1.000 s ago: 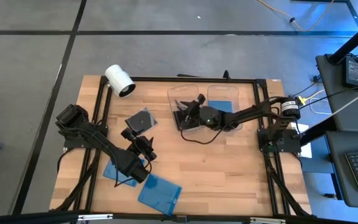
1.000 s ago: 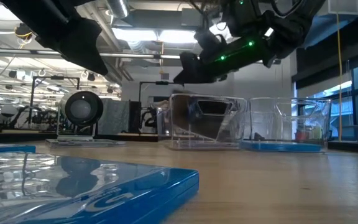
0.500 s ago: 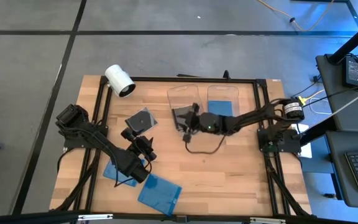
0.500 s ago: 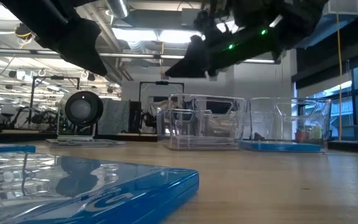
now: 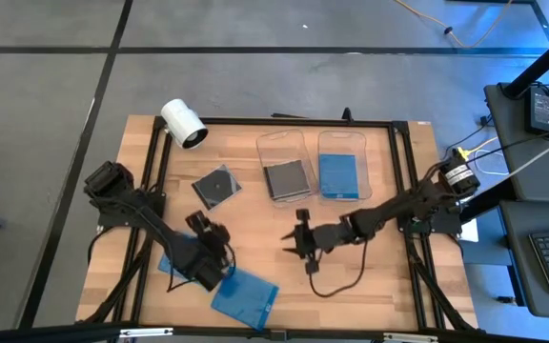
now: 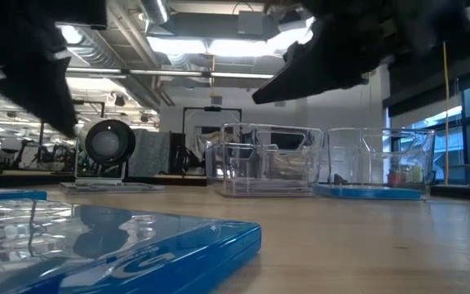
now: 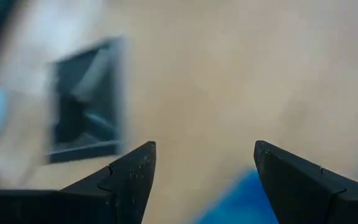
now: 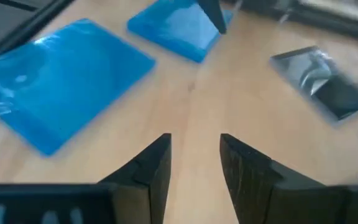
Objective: Pick & place jewel cases by type
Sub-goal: Put the right blue cd case into the right transparent bin, then put the blue cd case into the right transparent bin
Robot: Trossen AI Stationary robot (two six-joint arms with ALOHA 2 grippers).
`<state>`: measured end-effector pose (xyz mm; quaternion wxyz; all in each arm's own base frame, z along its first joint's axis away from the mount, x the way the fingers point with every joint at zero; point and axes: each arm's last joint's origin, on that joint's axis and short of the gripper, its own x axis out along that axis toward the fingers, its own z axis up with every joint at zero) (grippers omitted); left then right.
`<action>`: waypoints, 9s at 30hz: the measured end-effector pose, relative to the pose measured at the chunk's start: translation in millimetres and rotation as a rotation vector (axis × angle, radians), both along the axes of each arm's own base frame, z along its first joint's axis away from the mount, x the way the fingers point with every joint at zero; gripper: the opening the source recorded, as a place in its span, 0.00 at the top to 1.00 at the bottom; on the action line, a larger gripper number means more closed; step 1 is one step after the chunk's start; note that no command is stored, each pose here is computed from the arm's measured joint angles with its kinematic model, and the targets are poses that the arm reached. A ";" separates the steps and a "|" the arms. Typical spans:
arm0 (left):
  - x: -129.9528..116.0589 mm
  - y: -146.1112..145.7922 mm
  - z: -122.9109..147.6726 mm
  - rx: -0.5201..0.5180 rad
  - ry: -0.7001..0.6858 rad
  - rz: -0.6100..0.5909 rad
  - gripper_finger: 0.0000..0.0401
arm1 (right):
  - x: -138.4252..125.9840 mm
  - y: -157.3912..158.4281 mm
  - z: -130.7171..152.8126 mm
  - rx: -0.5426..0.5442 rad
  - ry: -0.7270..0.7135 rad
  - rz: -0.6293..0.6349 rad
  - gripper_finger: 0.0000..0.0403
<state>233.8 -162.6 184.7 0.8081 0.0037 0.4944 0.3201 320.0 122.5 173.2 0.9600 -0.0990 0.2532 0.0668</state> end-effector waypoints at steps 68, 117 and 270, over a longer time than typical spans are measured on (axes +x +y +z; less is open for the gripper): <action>96.2 -70.3 -62.4 0.185 0.258 -0.701 0.65 | 9.8 4.0 -73.4 0.958 0.418 -0.493 0.31; 54.7 -54.1 -11.6 0.553 0.288 -0.536 0.68 | 27.0 -4.0 -56.2 0.926 0.262 -0.095 0.63; -12.2 -66.4 -3.0 -0.027 0.532 0.172 0.76 | -88.7 -128.4 52.9 0.352 0.319 -1.097 0.53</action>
